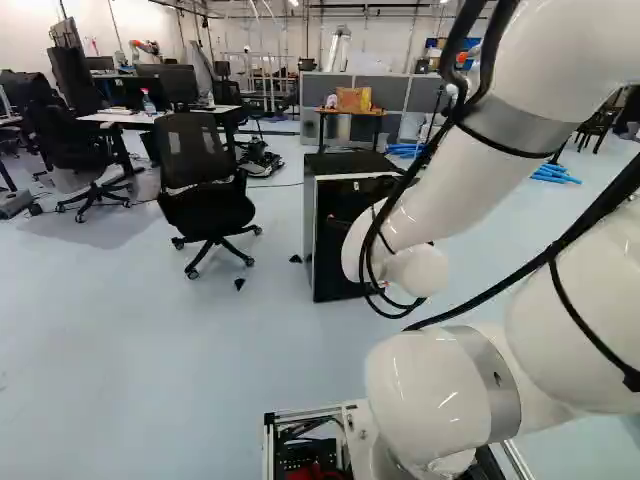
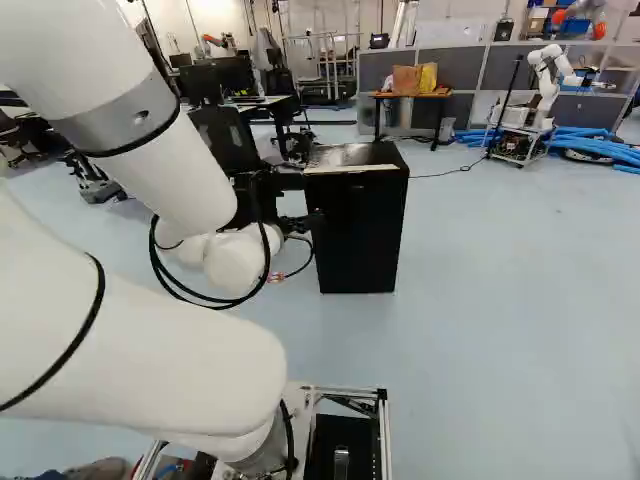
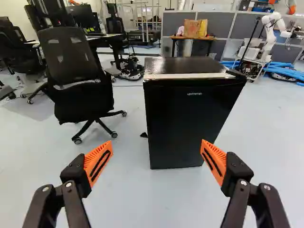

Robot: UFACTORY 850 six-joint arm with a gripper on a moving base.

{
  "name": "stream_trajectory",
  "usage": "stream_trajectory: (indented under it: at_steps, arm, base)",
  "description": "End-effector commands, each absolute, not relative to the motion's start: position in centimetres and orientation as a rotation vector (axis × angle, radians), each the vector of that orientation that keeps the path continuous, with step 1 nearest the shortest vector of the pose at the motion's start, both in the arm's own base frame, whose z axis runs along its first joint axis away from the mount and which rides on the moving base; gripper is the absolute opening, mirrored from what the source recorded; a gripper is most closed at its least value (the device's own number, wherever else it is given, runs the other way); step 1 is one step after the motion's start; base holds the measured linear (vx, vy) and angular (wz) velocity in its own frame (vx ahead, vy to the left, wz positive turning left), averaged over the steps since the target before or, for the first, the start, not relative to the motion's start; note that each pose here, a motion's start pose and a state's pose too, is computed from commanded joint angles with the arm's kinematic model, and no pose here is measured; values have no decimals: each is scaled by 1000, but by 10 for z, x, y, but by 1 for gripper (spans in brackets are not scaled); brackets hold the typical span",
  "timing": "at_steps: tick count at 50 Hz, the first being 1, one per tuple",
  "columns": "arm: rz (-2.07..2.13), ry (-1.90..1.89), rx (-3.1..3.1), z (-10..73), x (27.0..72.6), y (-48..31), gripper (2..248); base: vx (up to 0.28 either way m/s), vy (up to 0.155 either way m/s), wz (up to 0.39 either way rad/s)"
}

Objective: Grab a drink from the fridge

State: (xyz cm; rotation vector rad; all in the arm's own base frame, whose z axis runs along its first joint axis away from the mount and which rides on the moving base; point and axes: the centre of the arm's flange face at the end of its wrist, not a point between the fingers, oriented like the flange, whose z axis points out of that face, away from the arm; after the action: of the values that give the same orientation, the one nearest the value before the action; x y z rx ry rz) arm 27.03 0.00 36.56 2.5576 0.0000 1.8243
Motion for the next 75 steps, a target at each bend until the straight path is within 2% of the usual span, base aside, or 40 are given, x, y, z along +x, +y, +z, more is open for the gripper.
stream_trajectory:
  at_steps: [31, 56, 75]
  arm:
    - [1824, 0, 2558, 366, 270, 0, 247]
    - [1824, 0, 2558, 366, 270, 0, 247]
    - [1824, 0, 2558, 366, 270, 0, 247]
  base:
    - [136, 64, -24]
    - [127, 3, -6]
    - [10, 0, -1]
